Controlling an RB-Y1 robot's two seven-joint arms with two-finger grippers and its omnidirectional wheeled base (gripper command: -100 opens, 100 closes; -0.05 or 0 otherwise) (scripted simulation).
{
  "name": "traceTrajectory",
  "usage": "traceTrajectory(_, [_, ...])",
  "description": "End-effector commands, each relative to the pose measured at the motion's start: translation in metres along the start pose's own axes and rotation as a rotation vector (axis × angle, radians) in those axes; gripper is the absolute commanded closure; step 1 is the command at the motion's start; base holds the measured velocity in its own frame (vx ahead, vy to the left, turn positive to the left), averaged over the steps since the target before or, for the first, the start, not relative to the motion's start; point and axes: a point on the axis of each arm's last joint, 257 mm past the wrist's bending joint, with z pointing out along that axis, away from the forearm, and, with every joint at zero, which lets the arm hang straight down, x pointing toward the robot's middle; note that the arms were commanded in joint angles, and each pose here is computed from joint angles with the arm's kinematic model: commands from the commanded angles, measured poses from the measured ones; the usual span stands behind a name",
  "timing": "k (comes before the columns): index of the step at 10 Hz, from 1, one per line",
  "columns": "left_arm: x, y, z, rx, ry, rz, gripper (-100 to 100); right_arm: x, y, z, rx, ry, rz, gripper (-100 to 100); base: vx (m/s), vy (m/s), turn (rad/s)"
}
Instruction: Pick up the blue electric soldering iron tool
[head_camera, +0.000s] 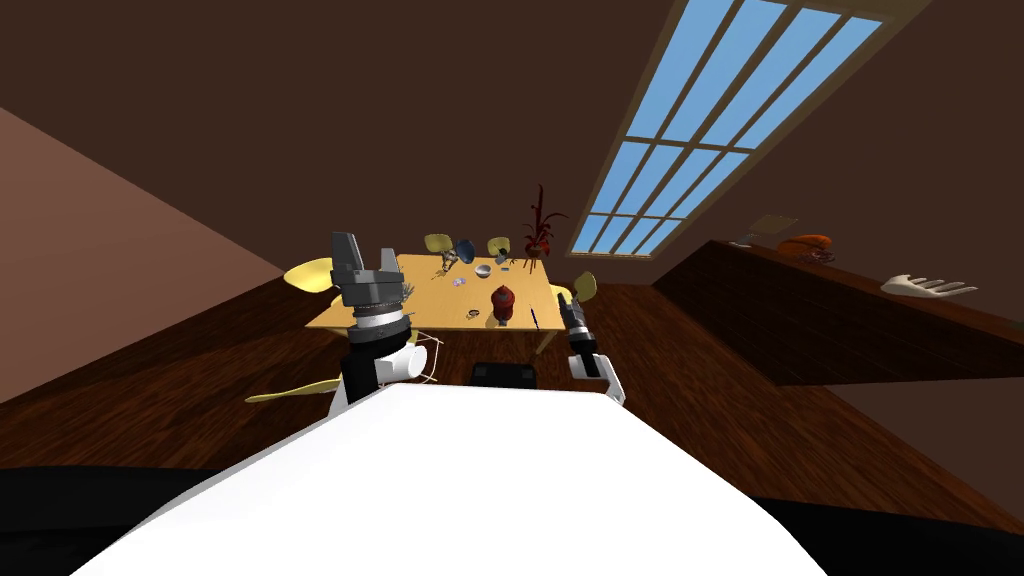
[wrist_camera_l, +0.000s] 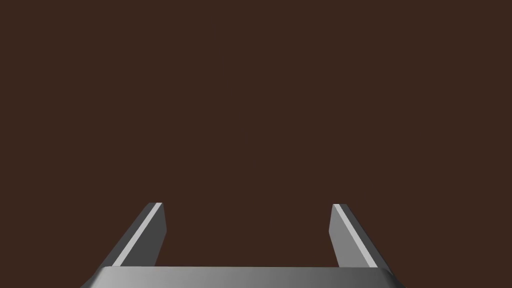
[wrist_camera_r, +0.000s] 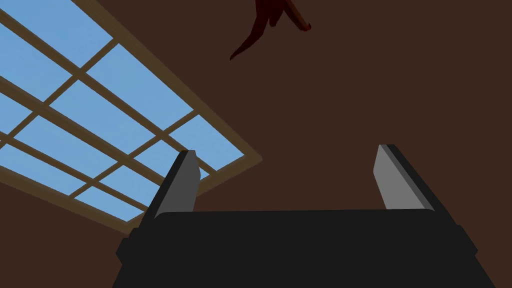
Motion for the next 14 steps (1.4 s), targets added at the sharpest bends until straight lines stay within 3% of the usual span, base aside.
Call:
traceTrajectory(1, [0.000, 0.000, 0.000, 0.000, 0.000, 0.000, 0, 0.018, -0.011, -0.001, 0.022, 0.039, -0.041, -100, 0.030, 0.025, 0.032])
traceTrajectory(4, [0.000, 0.000, 0.000, 0.000, 0.000, 0.000, 0, 0.057, -0.037, -0.008, 0.072, 0.128, -0.107, -100, 0.032, 0.022, 0.047])
traceTrajectory(5, [0.000, 0.000, 0.000, 0.000, 0.000, 0.000, 0, 0.057, -0.037, -0.008, 0.072, 0.128, -0.107, -100, 0.028, 0.013, 0.016])
traceTrajectory(9, [0.000, 0.000, 0.000, 0.000, 0.000, 0.000, 0, 0.103, -0.065, -0.019, 0.118, 0.243, -0.209, -100, 0.033, 0.022, 0.040])
traceTrajectory(14, [0.000, 0.000, 0.000, 0.000, 0.000, 0.000, 0, 0.158, -0.101, -0.045, 0.171, 0.391, -0.301, -100, 0.030, 0.018, 0.036])
